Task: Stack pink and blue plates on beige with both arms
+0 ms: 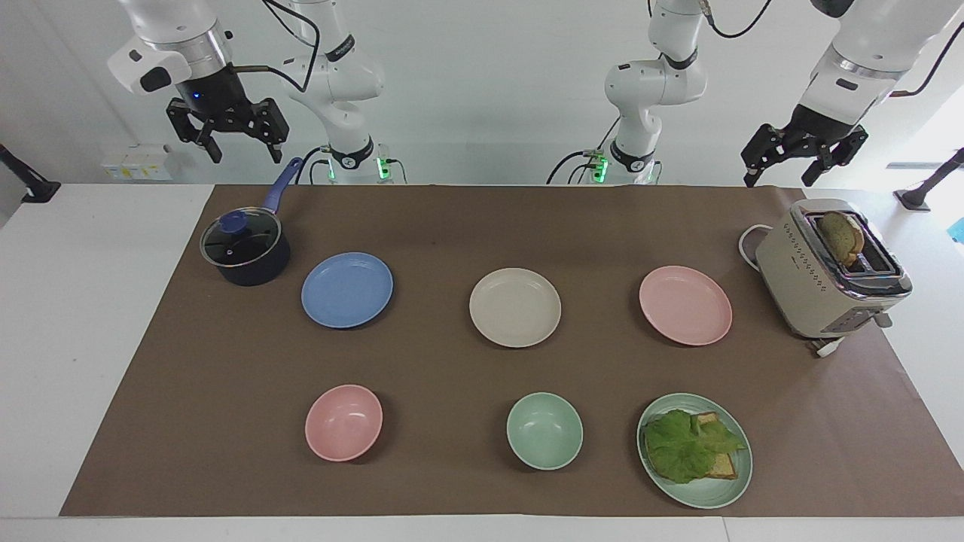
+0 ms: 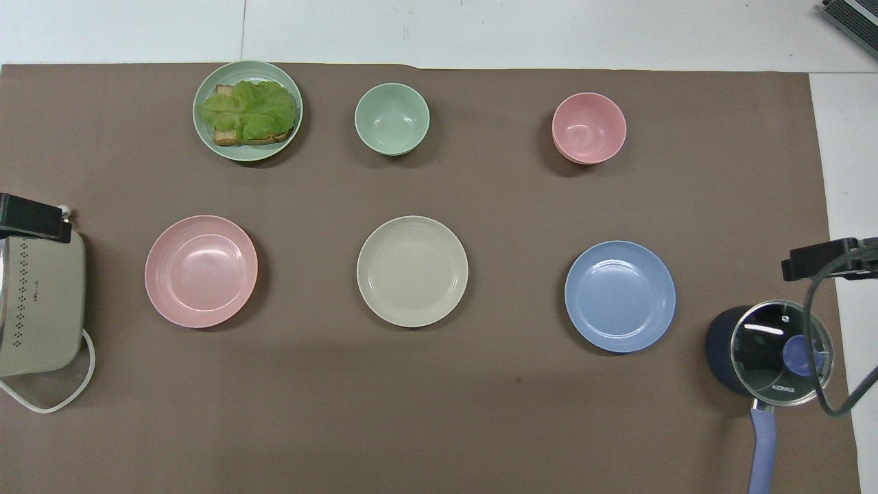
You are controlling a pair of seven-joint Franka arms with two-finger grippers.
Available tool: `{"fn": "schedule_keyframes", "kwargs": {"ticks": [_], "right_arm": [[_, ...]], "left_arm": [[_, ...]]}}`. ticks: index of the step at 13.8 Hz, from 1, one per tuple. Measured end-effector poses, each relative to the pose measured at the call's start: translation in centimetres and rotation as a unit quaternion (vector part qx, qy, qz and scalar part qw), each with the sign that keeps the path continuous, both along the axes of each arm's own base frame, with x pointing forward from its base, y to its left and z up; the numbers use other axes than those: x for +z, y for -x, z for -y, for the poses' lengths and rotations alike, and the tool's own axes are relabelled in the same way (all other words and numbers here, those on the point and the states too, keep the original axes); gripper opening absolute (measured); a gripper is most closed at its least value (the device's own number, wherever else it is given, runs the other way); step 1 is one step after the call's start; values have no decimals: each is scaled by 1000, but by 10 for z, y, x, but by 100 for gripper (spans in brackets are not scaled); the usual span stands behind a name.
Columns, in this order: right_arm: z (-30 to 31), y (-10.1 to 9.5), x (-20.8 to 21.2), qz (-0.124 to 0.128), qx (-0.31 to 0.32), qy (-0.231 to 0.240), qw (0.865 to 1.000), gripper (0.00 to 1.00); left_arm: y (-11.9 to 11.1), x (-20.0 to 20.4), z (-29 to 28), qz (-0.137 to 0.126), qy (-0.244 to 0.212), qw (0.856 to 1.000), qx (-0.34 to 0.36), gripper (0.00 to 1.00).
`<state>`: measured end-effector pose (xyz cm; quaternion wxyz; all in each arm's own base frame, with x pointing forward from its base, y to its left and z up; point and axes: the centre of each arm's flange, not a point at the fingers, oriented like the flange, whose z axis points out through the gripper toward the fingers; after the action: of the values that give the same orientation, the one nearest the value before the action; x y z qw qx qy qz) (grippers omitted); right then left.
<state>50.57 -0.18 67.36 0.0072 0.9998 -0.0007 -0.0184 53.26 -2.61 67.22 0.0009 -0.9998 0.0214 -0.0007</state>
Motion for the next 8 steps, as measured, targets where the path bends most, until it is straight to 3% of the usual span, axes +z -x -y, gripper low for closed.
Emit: {"fn": "schedule_keyframes", "kwargs": {"ticks": [5,8], "right_arm": [[0,0,0,0,0,0,1000,100],[0,0,0,0,0,0,1000,100]], "left_arm": [[0,-20,1,-19,-1,1000,-1,100],[-13,-109,-1,-32,-1,999,-1,100]]}}
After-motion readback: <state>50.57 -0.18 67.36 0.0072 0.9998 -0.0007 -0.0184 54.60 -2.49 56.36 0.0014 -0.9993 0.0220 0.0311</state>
